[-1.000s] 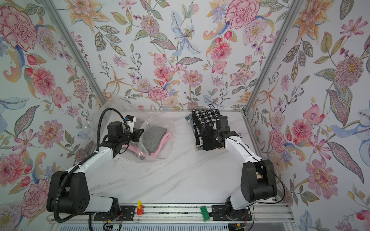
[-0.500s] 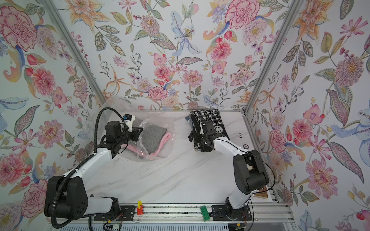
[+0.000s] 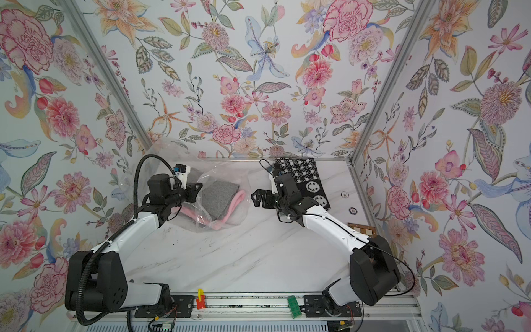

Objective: Take the blanket out of the vacuum bag
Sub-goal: Place the blanket at the center of the board.

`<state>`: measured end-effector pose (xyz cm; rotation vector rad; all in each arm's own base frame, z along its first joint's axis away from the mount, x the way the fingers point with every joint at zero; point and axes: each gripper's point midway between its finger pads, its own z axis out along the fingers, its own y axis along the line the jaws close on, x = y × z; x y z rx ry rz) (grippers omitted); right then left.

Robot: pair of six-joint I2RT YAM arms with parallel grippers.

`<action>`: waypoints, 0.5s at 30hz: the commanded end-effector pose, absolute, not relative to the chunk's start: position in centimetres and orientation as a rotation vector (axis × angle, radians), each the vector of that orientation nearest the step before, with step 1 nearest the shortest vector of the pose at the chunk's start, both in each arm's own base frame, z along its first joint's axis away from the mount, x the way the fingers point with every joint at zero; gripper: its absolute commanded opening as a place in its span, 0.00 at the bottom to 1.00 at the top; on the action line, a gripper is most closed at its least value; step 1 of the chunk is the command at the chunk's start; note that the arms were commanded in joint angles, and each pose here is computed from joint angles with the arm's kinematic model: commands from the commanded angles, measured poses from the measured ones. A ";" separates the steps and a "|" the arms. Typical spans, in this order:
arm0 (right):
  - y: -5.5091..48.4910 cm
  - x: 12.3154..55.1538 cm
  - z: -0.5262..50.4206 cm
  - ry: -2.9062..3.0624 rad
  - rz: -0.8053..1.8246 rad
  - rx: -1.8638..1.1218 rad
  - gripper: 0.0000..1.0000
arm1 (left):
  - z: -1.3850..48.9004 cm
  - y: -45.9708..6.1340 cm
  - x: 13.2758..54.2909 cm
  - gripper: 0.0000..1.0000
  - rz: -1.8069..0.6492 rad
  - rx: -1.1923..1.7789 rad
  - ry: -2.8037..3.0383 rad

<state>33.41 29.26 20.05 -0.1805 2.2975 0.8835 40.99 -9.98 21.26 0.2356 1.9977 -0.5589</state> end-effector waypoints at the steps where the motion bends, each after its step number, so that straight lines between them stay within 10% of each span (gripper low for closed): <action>1: 32.7 31.2 19.8 2.292 1.033 -0.200 0.99 | 24.7 -9.7 40.7 0.00 -0.525 0.283 1.882; 15: 41.8 33.5 15.5 2.279 1.291 -0.109 0.99 | 25.6 -9.9 39.3 0.00 -0.518 0.321 1.829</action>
